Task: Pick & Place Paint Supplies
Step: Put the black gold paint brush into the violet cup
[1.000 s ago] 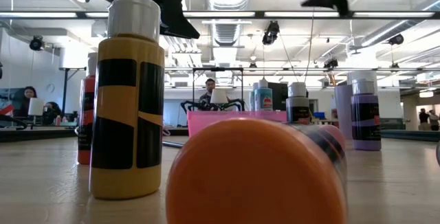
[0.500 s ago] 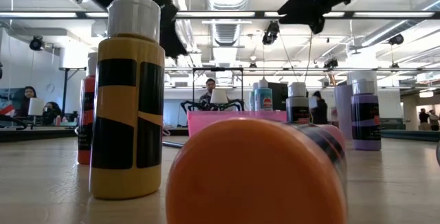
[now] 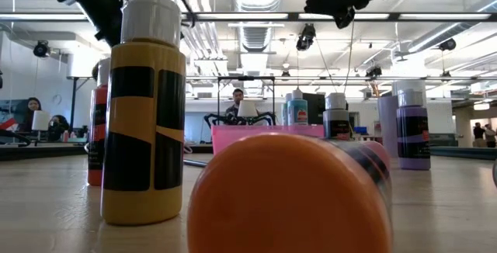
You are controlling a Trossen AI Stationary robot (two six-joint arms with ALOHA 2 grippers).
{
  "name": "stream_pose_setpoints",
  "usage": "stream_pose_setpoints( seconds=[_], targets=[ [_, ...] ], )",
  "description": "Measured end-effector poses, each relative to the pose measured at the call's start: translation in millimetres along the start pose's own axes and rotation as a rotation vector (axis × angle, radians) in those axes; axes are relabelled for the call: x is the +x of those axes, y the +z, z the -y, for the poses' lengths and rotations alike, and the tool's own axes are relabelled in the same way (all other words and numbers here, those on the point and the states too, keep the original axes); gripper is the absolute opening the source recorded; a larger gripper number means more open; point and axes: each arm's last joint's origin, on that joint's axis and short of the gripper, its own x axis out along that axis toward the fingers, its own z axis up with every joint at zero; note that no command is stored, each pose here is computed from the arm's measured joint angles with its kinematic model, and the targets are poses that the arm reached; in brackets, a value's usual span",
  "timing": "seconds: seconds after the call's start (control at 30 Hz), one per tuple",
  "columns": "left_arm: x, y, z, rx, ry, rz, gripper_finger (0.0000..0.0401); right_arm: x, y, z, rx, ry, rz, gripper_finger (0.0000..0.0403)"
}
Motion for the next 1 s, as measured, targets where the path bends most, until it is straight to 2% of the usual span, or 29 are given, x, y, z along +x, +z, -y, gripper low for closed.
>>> stream_pose_setpoints(
  seconds=[0.23,0.43,0.63,1.0],
  targets=[
    [11,-17,-12,-0.181,0.013,-0.075,0.0229,-1,-1,0,-0.013,-0.001,0.002,0.0060],
    [23,-33,-20,-0.287,-0.003,-0.110,0.0229,-2,0,0,-0.040,-0.003,0.006,0.0046],
    [36,-43,-24,-0.323,-0.018,-0.106,0.0229,-2,0,0,-0.049,-0.004,0.007,0.0046],
    [61,-55,-17,-0.309,-0.020,-0.152,0.0229,-2,0,1,-0.055,-0.028,0.010,0.0068]
  ],
)
